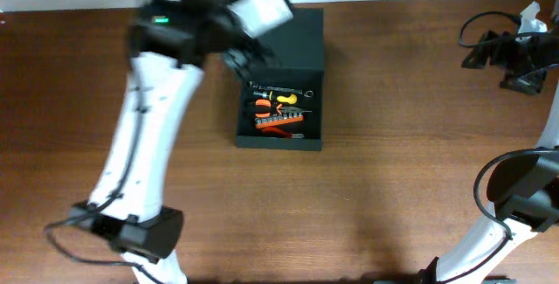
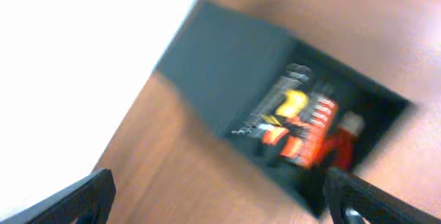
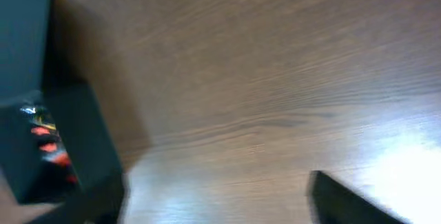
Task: Pack container
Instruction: 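Release the socket rail into the box and raise the left arm, then bring both grippers to the raised lid edges on either side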
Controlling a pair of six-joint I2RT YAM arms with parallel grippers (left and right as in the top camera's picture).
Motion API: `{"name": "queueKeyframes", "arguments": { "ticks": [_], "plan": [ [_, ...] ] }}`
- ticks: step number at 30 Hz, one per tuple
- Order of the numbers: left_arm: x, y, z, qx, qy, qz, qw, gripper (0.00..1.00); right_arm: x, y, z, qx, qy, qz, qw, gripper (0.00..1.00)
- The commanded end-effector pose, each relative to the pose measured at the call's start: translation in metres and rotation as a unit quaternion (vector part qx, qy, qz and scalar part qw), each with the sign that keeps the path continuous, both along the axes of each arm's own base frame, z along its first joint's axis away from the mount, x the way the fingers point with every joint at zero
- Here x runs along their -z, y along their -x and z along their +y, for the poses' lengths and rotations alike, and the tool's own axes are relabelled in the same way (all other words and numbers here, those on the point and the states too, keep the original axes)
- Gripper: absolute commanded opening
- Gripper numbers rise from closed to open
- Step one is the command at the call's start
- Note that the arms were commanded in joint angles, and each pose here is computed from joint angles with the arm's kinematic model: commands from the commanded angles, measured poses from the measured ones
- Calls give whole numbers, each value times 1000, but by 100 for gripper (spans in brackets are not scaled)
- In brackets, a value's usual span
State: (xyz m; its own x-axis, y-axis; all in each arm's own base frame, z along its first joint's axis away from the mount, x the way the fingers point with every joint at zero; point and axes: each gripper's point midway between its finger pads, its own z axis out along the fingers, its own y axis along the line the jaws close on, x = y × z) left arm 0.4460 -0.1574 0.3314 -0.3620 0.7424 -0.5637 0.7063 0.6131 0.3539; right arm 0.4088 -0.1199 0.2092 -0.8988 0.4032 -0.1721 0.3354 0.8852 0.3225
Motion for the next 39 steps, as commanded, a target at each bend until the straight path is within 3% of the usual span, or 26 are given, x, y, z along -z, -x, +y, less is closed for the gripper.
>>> {"name": "queueKeyframes", "arguments": {
  "ticks": [1,3,4,7,8,9,14,21,32,39],
  "plan": [
    [-1,-32,78,-233,100,14,967,100,-7,-10,23,-10,-64,-25,998,61],
    [7,-44,111,-302,157,33,940,66,-12,-18,35,-14,-84,-41,996,43],
    [12,-47,121,-313,175,44,932,44,-13,-23,40,-10,-90,-46,995,34],
    [38,-59,142,-318,227,94,916,37,-16,-40,57,7,-96,-59,994,7],
    [48,-63,146,-314,244,112,911,15,-17,-46,64,5,-97,-64,993,4],
    [57,-66,146,-307,260,130,906,10,-17,-51,73,0,-98,-71,993,4],
    [101,-77,123,-237,367,236,868,2,-18,-78,136,-77,-113,-109,985,4],
    [170,-90,100,-207,409,324,827,2,26,-97,206,-145,-161,-87,972,4],
    [232,-102,88,-201,415,362,810,2,125,-104,222,-149,-203,-1,968,4],
    [262,-100,63,-194,404,389,805,2,150,-102,231,-171,-199,13,965,4]
  ]
}}
